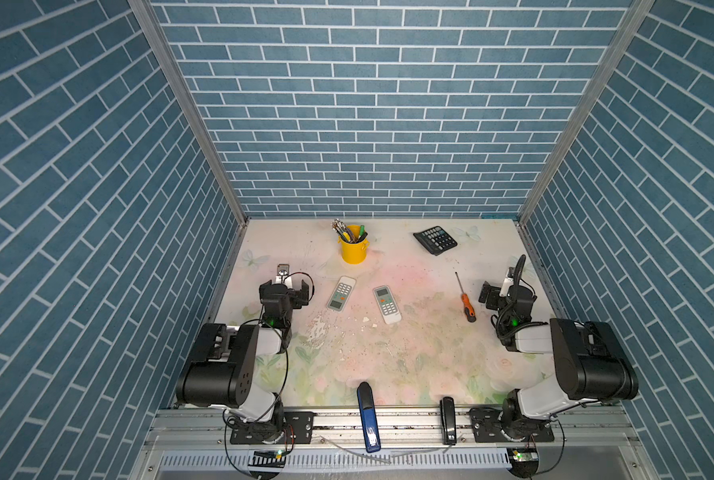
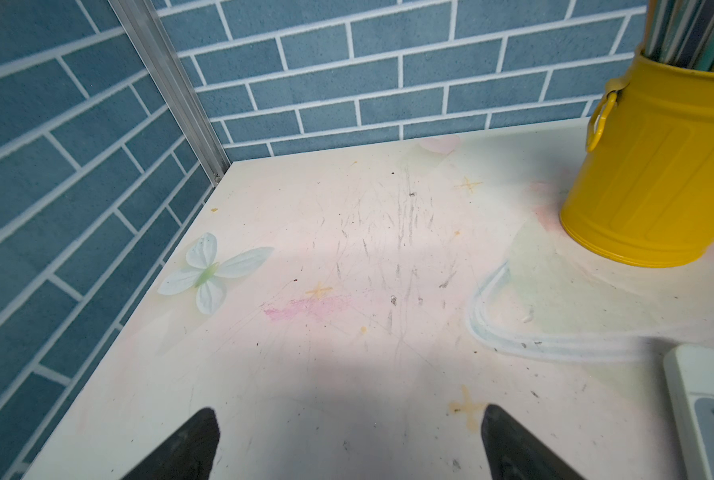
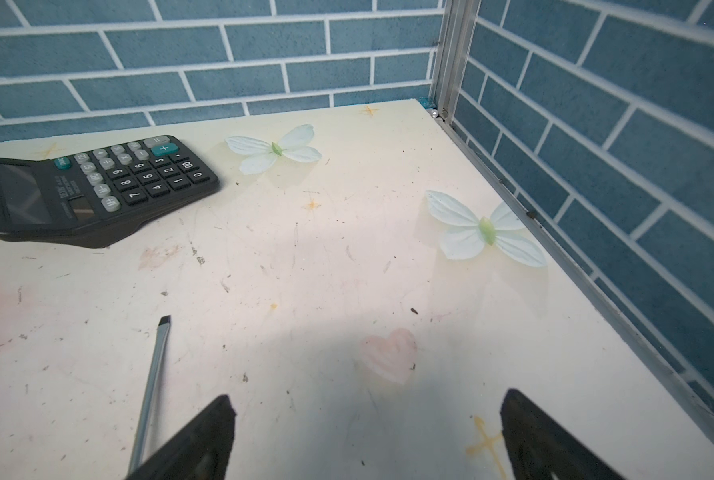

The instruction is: Unload the batteries from the remote control

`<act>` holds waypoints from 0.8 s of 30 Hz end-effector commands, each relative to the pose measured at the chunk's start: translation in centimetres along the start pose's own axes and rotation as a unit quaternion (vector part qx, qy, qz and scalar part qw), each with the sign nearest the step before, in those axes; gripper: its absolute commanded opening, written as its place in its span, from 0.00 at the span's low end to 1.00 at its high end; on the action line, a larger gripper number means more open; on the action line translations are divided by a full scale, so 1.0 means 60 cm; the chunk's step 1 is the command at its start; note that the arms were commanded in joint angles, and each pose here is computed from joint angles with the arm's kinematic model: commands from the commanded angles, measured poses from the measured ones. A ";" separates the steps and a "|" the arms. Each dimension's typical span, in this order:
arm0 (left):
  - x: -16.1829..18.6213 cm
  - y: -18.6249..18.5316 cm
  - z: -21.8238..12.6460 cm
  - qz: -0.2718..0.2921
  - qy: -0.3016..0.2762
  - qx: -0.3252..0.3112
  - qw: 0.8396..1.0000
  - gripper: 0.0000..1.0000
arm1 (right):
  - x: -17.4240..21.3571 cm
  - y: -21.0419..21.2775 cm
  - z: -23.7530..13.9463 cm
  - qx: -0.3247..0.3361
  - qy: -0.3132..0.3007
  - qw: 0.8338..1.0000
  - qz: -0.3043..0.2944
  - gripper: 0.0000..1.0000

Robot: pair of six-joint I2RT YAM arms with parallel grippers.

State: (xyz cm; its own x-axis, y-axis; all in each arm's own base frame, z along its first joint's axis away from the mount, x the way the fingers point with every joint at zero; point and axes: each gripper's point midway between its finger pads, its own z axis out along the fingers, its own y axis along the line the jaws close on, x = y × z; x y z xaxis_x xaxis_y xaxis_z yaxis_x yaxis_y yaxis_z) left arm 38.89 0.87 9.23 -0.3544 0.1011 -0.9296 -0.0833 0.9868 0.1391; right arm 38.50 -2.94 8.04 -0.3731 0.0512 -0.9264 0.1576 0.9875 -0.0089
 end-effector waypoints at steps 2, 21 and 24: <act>-0.006 0.003 0.005 -0.003 -0.004 -0.005 1.000 1.00 | -0.019 0.001 0.007 -0.002 -0.011 1.000 -0.017 0.99; -0.010 0.005 0.003 -0.004 -0.007 -0.007 1.000 1.00 | -0.020 0.001 0.005 -0.002 -0.014 1.000 -0.015 0.99; -0.031 0.012 -0.009 -0.006 -0.001 -0.014 1.000 1.00 | -0.044 0.003 -0.011 -0.008 -0.009 1.000 -0.018 0.99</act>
State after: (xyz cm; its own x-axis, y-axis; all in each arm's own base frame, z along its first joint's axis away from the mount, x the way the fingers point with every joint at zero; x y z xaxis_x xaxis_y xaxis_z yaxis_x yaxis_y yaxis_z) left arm 38.68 0.96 9.30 -0.3655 0.0998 -0.9254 -0.0866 0.9863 0.1406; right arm 38.24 -2.90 8.00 -0.3866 0.0522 -0.9208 0.1538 0.9881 -0.0086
